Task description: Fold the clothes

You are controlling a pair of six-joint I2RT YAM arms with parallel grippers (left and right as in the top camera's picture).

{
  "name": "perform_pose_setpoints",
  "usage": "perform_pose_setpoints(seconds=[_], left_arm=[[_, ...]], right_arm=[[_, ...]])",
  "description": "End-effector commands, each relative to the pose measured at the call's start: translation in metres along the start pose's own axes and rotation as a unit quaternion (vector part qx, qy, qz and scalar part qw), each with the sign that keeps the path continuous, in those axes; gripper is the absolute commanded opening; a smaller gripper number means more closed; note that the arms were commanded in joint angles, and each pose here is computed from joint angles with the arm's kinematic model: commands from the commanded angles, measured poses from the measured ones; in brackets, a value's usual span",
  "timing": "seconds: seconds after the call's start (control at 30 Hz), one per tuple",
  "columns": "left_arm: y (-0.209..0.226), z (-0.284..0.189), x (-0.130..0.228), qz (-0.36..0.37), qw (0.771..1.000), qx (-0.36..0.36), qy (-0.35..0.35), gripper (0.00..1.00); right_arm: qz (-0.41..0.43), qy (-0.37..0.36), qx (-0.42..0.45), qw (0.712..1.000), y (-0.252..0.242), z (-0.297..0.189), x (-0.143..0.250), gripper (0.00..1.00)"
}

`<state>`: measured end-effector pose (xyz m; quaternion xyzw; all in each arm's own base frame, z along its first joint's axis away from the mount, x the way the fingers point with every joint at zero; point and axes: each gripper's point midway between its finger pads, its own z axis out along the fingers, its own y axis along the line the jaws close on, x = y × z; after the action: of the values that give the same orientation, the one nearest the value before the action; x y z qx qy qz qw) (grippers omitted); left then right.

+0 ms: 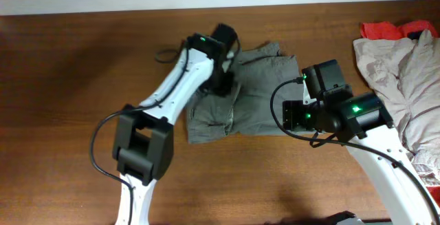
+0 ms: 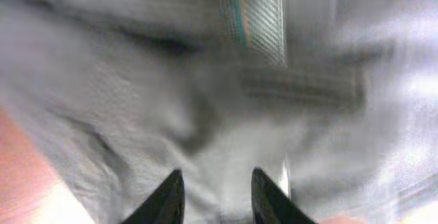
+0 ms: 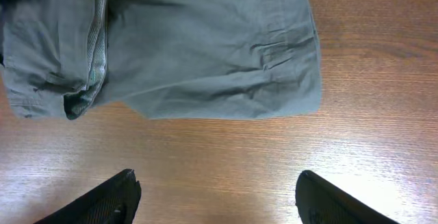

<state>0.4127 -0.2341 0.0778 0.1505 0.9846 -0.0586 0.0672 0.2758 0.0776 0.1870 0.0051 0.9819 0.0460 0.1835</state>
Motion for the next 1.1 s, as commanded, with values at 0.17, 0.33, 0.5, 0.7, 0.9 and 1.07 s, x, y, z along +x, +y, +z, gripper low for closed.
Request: perform_pose_setpoints(seconds=[0.17, 0.33, 0.5, 0.7, 0.9, 1.07], left_arm=[[0.045, 0.035, -0.034, 0.018, 0.995, -0.074, -0.057, 0.26], [0.068, 0.071, -0.021, 0.006, 0.995, -0.098, -0.015, 0.25], [0.079, 0.079, -0.015, 0.0, 0.994, -0.111, 0.001, 0.24], [0.083, 0.021, -0.033, -0.006, 0.991, -0.128, -0.036, 0.31], [0.087, -0.065, -0.041, -0.022, 0.989, -0.123, -0.082, 0.57], [0.099, -0.086, -0.02, -0.078, 0.993, -0.068, -0.059, 0.67]], right_arm=[[0.002, -0.007, -0.005, 1.0, 0.0, -0.004, 0.0, 0.78], [0.002, -0.001, -0.003, 1.0, 0.0, -0.004, 0.002, 0.77], [0.002, -0.001, -0.003, 1.0, 0.0, -0.004, 0.002, 0.77], [0.001, 0.0, -0.003, 1.0, -0.001, -0.004, 0.003, 0.77], [0.002, 0.001, -0.002, 1.0, -0.001, -0.004, 0.003, 0.77], [0.001, 0.001, -0.002, 1.0, -0.001, -0.004, 0.003, 0.77]])
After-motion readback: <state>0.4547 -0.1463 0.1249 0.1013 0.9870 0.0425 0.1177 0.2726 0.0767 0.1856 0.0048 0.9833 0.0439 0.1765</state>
